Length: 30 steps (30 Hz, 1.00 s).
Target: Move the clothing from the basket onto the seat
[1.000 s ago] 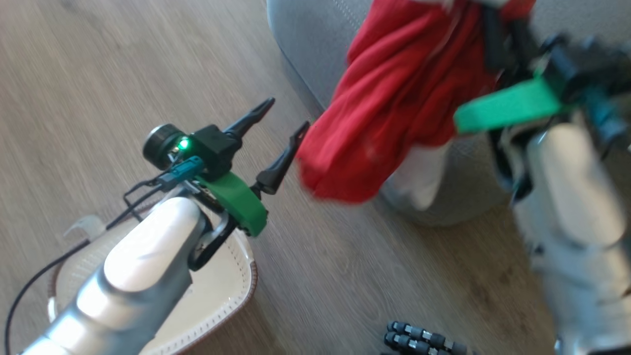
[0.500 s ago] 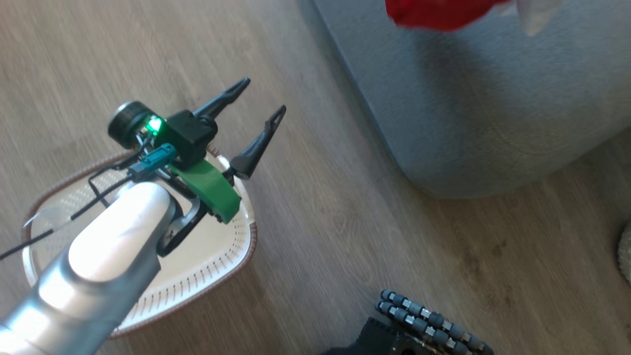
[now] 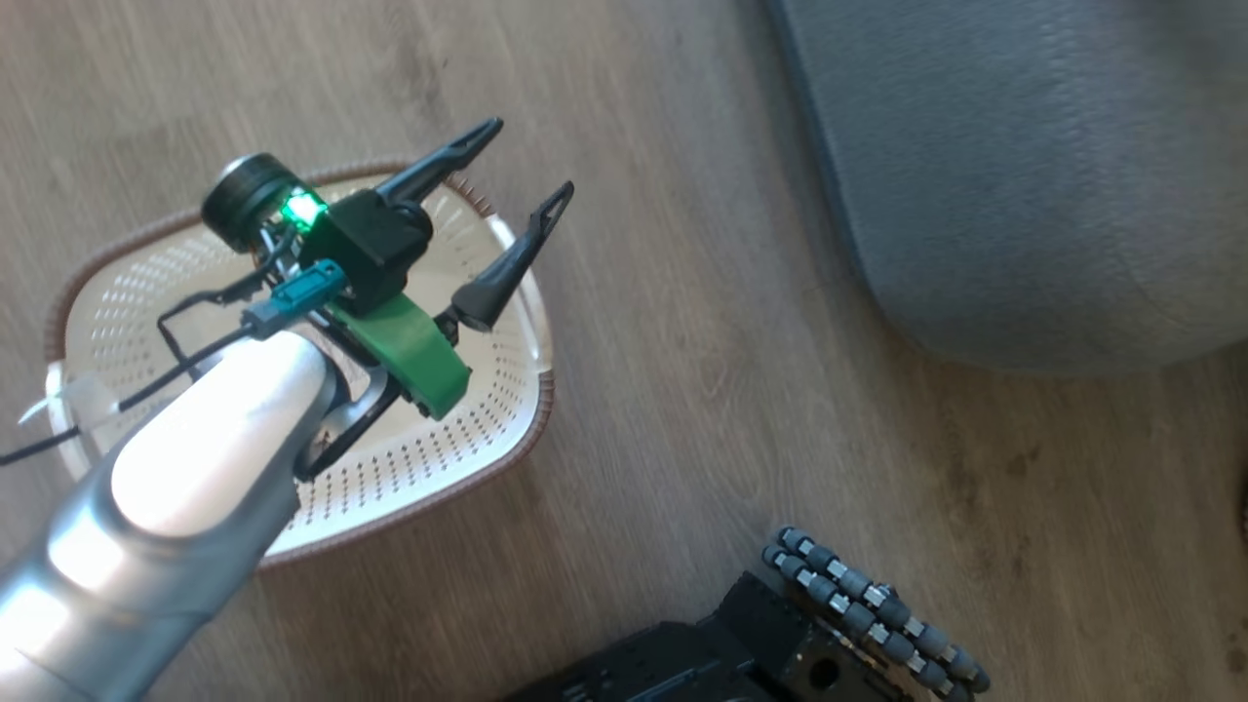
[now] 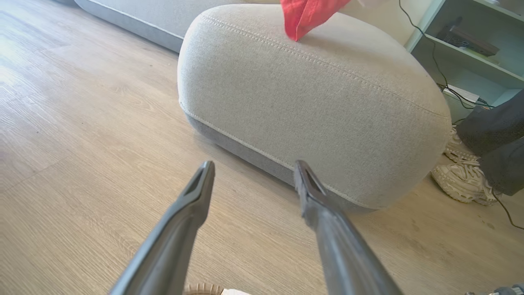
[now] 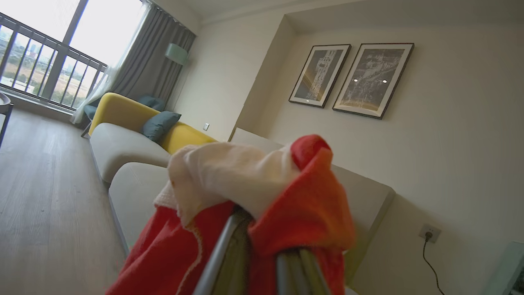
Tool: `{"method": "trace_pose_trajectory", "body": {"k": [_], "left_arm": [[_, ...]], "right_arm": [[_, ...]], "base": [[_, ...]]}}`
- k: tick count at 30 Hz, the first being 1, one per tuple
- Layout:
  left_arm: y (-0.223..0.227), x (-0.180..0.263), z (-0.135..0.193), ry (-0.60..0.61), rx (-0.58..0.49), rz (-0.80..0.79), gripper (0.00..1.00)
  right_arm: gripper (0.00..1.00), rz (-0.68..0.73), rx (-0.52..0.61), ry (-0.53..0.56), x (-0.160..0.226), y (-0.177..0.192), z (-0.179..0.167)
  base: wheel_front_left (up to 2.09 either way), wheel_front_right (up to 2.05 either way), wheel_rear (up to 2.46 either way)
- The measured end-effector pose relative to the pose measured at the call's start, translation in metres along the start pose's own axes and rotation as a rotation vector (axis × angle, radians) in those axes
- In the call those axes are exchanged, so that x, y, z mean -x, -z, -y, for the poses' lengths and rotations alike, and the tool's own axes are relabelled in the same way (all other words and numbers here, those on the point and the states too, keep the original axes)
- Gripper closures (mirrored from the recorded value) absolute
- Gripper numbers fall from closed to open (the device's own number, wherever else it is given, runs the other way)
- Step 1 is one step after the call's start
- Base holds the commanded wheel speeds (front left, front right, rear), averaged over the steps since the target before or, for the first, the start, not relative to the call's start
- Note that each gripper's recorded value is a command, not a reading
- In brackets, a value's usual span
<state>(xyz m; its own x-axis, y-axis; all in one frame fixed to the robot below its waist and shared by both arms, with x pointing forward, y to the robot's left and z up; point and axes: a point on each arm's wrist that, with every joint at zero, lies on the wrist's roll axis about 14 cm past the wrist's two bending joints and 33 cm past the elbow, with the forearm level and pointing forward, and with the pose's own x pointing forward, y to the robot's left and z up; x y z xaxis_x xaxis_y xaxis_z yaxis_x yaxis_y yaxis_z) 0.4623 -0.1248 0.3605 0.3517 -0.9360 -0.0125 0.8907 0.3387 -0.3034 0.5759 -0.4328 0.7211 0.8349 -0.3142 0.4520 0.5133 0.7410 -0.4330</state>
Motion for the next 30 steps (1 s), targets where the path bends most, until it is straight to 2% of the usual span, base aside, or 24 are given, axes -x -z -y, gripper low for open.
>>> {"method": "trace_pose_trajectory", "body": {"k": [4,9,13,16,25,30], "left_arm": [[0.016,0.010,-0.016,-0.036,0.017,-0.024,0.00],[0.037,0.024,-0.029,-0.077,0.049,-0.057,0.00],[0.051,0.033,-0.036,-0.101,0.072,-0.078,0.00],[0.060,0.040,-0.042,-0.122,0.087,-0.092,0.00],[0.070,0.047,-0.047,-0.139,0.099,-0.105,0.00],[0.066,0.047,-0.048,-0.144,0.089,-0.103,0.00]], "right_arm": [[1.00,-0.043,-0.013,0.073,-0.008,0.021,0.006],[1.00,-0.135,-0.016,0.135,0.006,0.064,-0.001],[1.00,-0.270,-0.063,0.149,0.035,0.118,-0.026],[1.00,-0.397,-0.084,0.202,0.069,0.164,-0.023],[1.00,-0.632,-0.124,0.254,0.144,0.240,-0.024],[1.00,-0.674,-0.164,0.242,0.165,0.257,-0.030]], "base": [[0.00,0.00,0.00],[0.00,0.00,0.00],[0.00,0.00,0.00],[0.00,0.00,0.00],[0.00,0.00,0.00],[0.00,0.00,0.00]]}}
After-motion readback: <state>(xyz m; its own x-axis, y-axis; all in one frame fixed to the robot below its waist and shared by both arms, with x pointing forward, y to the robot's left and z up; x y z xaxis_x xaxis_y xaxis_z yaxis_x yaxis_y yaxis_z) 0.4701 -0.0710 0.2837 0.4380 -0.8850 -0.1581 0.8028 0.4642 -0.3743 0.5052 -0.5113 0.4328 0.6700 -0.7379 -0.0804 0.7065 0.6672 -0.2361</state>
